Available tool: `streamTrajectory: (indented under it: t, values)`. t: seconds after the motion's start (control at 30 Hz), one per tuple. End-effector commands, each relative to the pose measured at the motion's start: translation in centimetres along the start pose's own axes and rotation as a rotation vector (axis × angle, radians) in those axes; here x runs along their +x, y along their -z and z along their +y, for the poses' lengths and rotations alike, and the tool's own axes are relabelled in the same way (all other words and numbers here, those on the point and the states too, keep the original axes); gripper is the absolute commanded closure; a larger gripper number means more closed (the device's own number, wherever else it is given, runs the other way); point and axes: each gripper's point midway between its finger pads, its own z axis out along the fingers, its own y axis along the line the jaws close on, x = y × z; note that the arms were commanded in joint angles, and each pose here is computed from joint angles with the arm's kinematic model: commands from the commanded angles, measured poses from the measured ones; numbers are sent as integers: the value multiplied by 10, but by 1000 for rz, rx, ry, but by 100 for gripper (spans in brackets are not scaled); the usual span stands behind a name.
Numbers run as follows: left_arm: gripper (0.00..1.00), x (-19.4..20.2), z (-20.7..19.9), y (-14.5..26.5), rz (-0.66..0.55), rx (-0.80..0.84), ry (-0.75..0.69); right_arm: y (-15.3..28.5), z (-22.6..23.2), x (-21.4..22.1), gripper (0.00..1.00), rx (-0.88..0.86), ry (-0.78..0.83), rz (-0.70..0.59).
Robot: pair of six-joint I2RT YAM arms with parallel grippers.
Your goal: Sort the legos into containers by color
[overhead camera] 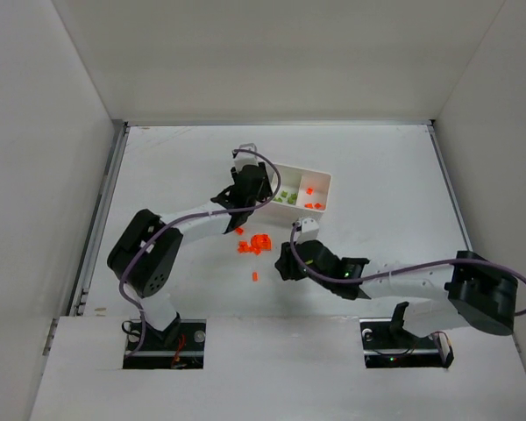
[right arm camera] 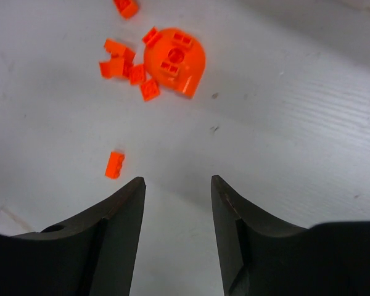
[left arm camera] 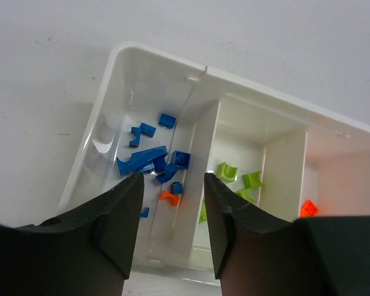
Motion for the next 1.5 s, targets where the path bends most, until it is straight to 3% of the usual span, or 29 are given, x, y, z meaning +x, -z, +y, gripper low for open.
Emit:
streamTrajectory:
  t: [0.0,0.27,0.5,0.6,0.73,0.87,1.03,1.2,1.33,1.47]
  values:
    - [57,-48,-15,23,-116,67,51,-3,46,-6,46,-89,47,-37]
    - [58,-22,42,68,-101,14,116,-26,88,27,47,-112,155,41]
    - [59,22,91,108,-52,-61,147,-53,77,37,56,-9,200,52]
    - [60,44,104,118,-3,-87,156,-58,72,36,62,29,205,50]
    - [62,71,112,129,44,-92,146,-62,65,36,82,77,221,51]
    - [62,86,100,138,92,-63,127,-48,65,23,89,73,194,35]
    - [61,95,84,142,93,-44,89,-15,49,-39,89,65,108,-81]
    - [62,106,70,137,102,-20,51,-3,2,-117,87,140,56,-225]
    - [63,110,61,138,111,-2,39,-10,-41,-165,87,234,14,-299]
    - [65,115,54,139,106,9,41,-29,-79,-182,86,330,-3,-315]
